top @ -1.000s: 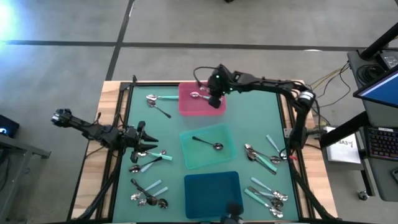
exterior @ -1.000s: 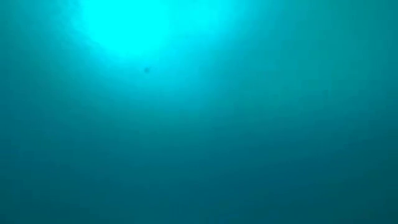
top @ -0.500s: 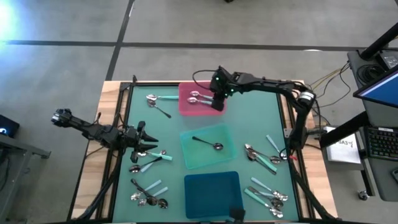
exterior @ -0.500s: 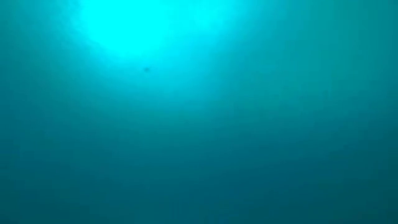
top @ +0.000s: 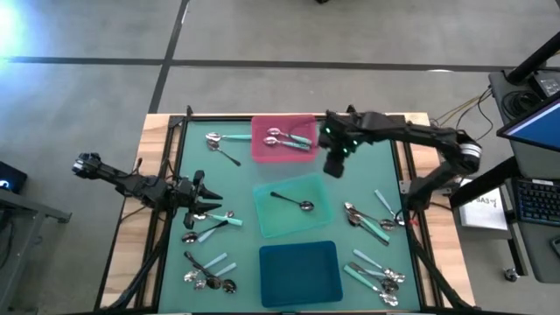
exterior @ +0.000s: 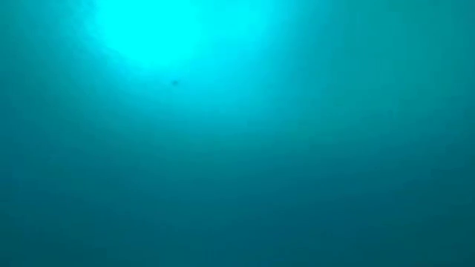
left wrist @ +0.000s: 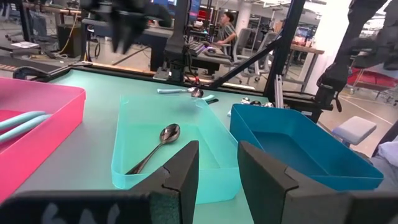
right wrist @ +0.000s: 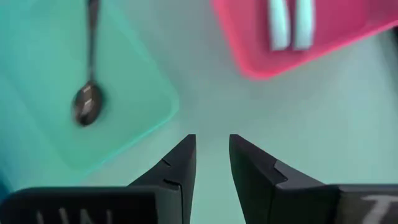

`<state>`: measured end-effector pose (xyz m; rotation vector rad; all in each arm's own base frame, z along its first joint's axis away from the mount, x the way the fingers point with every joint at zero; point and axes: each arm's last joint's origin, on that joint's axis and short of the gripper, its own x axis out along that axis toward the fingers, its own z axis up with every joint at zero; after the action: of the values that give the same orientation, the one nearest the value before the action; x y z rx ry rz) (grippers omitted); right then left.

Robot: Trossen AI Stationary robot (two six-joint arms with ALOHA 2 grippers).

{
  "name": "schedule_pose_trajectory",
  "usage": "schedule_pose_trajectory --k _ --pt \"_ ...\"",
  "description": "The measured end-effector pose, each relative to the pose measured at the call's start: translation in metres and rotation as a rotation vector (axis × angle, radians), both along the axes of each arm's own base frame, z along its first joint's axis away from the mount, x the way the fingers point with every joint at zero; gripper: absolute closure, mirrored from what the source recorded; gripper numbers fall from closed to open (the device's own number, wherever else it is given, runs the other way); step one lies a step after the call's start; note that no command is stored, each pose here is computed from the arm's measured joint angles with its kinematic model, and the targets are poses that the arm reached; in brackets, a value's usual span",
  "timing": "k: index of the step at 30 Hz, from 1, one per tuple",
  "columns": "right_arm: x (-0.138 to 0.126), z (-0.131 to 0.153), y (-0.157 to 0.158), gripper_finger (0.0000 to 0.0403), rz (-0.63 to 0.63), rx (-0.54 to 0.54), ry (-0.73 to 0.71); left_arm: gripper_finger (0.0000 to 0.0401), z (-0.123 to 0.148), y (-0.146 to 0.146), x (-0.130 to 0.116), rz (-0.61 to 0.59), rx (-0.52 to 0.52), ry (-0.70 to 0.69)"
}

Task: Sort silverware by color (type)
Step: Put the blue spoon into the blue bin

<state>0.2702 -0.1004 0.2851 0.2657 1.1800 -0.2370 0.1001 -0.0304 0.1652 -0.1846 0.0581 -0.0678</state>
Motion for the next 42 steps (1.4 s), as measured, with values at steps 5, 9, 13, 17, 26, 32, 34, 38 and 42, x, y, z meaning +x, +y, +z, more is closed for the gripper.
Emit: schedule_pose_trajectory --k 5,9,13,17,26,32,34,38,42 --pt "-0.022 -0.005 0.035 0.0319 -0.003 0.037 -0.002 0.0305 0.000 0.000 0.000 0.000 0.000 0.000" --pt "-0.043 -0.019 0.056 0.0323 -0.028 0.076 0.027 0.0305 0.000 0.000 0.000 0.000 0.000 0.000" --pt "-0.064 -0.038 0.068 0.0322 -0.126 0.100 0.079 0.0305 0.000 0.000 0.000 0.000 0.000 0.000" --pt "-0.081 -0.057 0.070 0.0321 -0.305 0.104 0.127 0.0305 0.000 0.000 0.000 0.000 0.000 0.000" --pt "-0.104 -0.091 0.073 0.0319 -0.518 0.143 0.264 0.0305 0.000 0.000 0.000 0.000 0.000 0.000" --pt "-0.111 -0.108 0.074 0.0319 -0.552 0.121 0.362 0.0305 0.000 0.000 0.000 0.000 0.000 0.000" --pt "-0.113 -0.113 0.074 0.0319 -0.554 0.115 0.389 0.0305 0.000 0.000 0.000 0.000 0.000 0.000" --pt "-0.116 -0.118 0.075 0.0316 -0.554 0.111 0.420 0.0305 0.000 0.000 0.000 0.000 0.000 0.000" --pt "-0.119 -0.122 0.075 0.0316 -0.546 0.107 0.436 0.0305 0.000 0.000 0.000 0.000 0.000 0.000"
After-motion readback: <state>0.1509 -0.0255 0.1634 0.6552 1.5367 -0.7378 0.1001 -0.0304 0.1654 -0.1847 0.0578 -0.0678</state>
